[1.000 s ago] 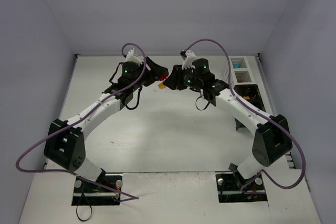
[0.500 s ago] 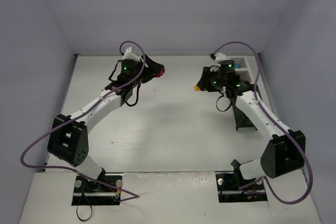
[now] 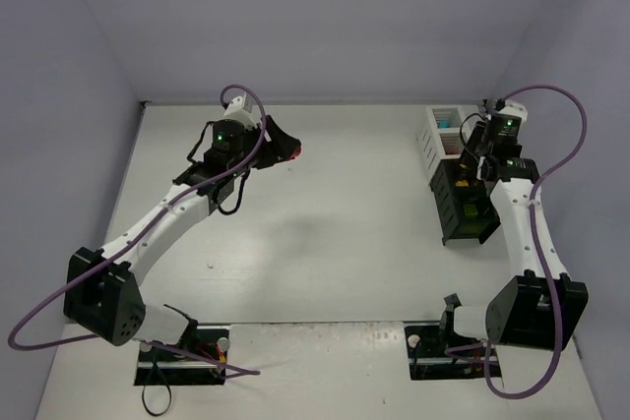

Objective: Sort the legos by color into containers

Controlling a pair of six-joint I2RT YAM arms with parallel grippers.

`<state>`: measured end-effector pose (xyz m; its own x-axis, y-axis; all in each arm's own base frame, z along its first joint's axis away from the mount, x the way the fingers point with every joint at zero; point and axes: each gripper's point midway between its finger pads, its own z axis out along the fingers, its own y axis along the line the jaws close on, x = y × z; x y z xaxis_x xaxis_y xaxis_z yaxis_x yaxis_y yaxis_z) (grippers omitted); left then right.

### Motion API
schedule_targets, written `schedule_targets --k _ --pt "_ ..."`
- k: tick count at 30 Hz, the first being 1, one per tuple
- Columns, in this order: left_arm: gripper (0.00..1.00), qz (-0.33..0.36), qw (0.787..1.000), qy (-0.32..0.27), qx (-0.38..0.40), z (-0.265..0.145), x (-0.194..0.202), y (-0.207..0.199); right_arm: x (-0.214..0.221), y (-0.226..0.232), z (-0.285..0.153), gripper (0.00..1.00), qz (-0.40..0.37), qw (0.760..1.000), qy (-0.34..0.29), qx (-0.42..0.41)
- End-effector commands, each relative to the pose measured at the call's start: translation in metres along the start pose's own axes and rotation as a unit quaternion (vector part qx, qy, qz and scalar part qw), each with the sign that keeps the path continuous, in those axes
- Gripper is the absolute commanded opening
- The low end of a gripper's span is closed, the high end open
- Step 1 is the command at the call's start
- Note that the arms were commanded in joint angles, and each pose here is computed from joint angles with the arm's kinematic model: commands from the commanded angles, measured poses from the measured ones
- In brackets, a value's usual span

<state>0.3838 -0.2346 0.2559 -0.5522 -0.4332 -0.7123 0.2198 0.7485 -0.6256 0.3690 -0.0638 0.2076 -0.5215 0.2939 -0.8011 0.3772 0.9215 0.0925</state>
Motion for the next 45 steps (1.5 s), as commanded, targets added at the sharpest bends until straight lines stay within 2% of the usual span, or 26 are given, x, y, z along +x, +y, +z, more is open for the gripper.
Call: schedule_targets --k 1,10,13,14,16,17,20,25,28,29,30,32,33,35,36,42,45 --pt "0.00 0.039 0.999 -0.021 0.029 -0.017 -0.015 -0.020 -0.017 -0.013 0.006 0.00 0.020 0.999 -0.020 0.032" --pt "0.00 0.039 0.998 -0.017 0.046 -0.020 -0.015 -0.028 0.012 -0.010 0.047 0.00 0.033 0.998 0.040 0.038" --pt "0.00 0.035 0.998 -0.018 0.051 -0.020 -0.016 -0.031 0.016 -0.010 0.051 0.15 0.035 0.998 0.045 0.038" --pt "0.00 0.034 0.998 -0.017 0.053 -0.019 -0.015 -0.031 0.016 -0.010 0.051 0.29 0.035 0.998 0.045 0.038" --pt "0.00 0.029 0.998 -0.018 0.057 -0.019 -0.017 -0.034 0.015 -0.007 0.048 0.44 0.031 0.998 0.043 0.033" --pt "0.00 0.027 0.998 -0.016 0.056 -0.017 -0.015 -0.034 0.010 -0.006 0.043 0.58 0.029 0.999 0.035 0.028" --pt "0.02 0.015 0.998 -0.012 0.060 -0.012 -0.016 -0.036 -0.001 0.007 0.029 0.68 0.026 0.999 0.018 -0.005" --pt "0.03 -0.022 0.997 -0.016 0.074 -0.002 -0.025 -0.049 -0.034 0.059 -0.016 0.68 -0.012 0.992 -0.044 -0.115" --pt "0.03 -0.061 0.994 -0.019 0.084 0.007 -0.030 -0.056 -0.042 0.121 -0.054 0.65 -0.051 0.966 -0.087 -0.238" --pt "0.03 -0.070 0.993 -0.022 0.092 0.012 -0.033 -0.060 -0.037 0.150 -0.072 0.64 -0.061 0.945 -0.086 -0.310" --pt "0.03 -0.081 0.992 -0.025 0.095 0.014 -0.036 -0.062 -0.046 0.166 -0.084 0.64 -0.060 0.928 -0.113 -0.349" --pt "0.03 -0.109 0.987 -0.036 0.110 0.018 -0.044 -0.070 -0.042 0.190 -0.098 0.64 -0.050 0.911 -0.111 -0.394" --pt "0.03 -0.116 0.986 -0.039 0.114 0.019 -0.046 -0.073 -0.039 0.212 -0.113 0.64 -0.062 0.894 -0.118 -0.427" --pt "0.03 -0.134 0.982 -0.050 0.123 0.020 -0.053 -0.078 -0.033 0.236 -0.124 0.64 -0.072 0.881 -0.123 -0.451" --pt "0.03 -0.138 0.981 -0.056 0.124 0.021 -0.057 -0.080 -0.027 0.256 -0.138 0.65 -0.084 0.865 -0.126 -0.478" --pt "0.03 -0.156 0.974 -0.080 0.142 0.016 -0.071 -0.092 -0.008 0.317 -0.153 0.66 -0.105 0.832 -0.109 -0.534" --pt "0.04 -0.157 0.974 -0.085 0.142 0.015 -0.074 -0.092 -0.010 0.334 -0.158 0.66 -0.110 0.825 -0.114 -0.542"
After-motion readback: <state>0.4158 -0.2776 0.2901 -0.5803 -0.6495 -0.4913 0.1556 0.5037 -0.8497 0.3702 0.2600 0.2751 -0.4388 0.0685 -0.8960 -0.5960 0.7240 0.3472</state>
